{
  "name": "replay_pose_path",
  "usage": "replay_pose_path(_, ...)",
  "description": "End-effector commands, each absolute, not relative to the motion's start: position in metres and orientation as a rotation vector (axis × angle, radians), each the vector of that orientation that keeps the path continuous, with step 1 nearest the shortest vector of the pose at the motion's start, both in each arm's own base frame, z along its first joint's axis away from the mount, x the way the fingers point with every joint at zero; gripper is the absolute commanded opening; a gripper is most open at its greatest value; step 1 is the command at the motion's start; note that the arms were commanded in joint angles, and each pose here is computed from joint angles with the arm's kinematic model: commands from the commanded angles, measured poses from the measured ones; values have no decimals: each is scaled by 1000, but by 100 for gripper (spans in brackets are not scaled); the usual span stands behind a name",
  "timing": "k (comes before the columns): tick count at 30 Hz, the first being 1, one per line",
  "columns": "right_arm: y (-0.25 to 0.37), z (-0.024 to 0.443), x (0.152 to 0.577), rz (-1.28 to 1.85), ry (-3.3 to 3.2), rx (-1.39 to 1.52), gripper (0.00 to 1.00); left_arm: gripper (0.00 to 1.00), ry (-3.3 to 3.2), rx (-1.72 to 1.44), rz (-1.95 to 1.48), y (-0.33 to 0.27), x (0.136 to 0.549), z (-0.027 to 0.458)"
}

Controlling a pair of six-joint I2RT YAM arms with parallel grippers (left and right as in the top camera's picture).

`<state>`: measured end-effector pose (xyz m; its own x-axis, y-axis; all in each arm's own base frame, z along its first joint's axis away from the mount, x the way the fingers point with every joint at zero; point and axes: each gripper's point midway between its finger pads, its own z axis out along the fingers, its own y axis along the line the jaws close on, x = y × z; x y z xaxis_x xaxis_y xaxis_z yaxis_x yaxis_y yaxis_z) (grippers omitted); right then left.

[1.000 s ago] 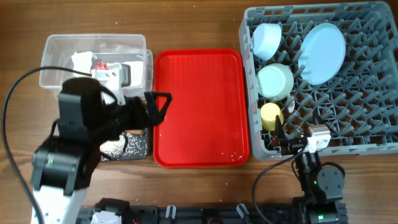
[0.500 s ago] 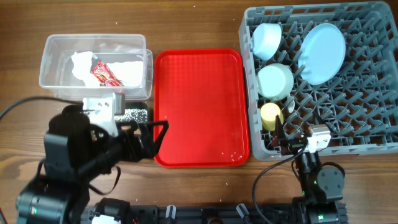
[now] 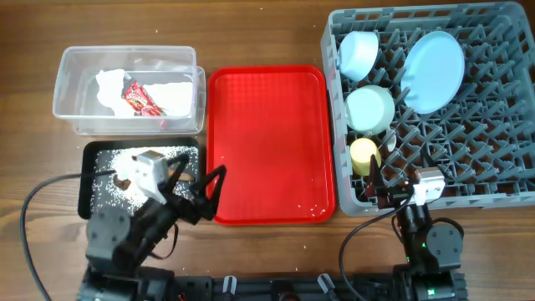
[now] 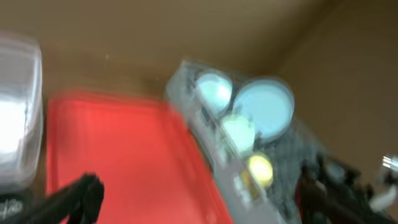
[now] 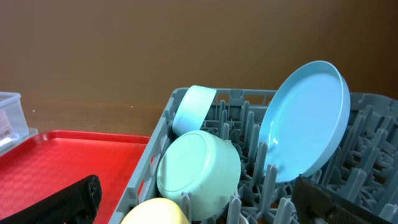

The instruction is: Sort waste into correct bins and load items into the dishwasher rack

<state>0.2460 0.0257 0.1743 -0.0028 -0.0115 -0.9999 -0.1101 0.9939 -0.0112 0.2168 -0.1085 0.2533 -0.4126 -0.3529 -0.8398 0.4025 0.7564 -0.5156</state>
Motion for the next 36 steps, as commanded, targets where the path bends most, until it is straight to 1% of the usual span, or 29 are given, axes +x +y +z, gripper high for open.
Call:
replay_pose_path(1,24,177,246,80,1562,-75,100,100,1573,56,-780,-97,224,261)
replay_pose_path(3,24,177,246,80,1562,-75,100,100,1433,44,-735,-87,226,268)
replay_pose_path(6,24,177,246,80,1562,-75,100,100,1353,17,-694,-77,227,267)
replay_pose_path(13,24,177,246,80,1562,-75,100,100,1363,-54,-622,-61,233,240)
replay_pose_path(19,24,177,246,80,1562,-75,100,100,1467,-132,-570,-47,242,206)
replay_pose_path(23,24,177,246,80,1562,-75,100,100,1625,-284,-453,-25,245,160)
replay_pose_path(24,24,177,246,80,1562,-75,100,100,1633,-298,-406,-18,245,157)
replay_pose_path(33,24,177,246,80,1562,-75,100,100,1642,87,-69,-20,245,157)
replay_pose_path(36,24,177,246,80,1562,-75,100,100,1635,167,0,-21,245,157)
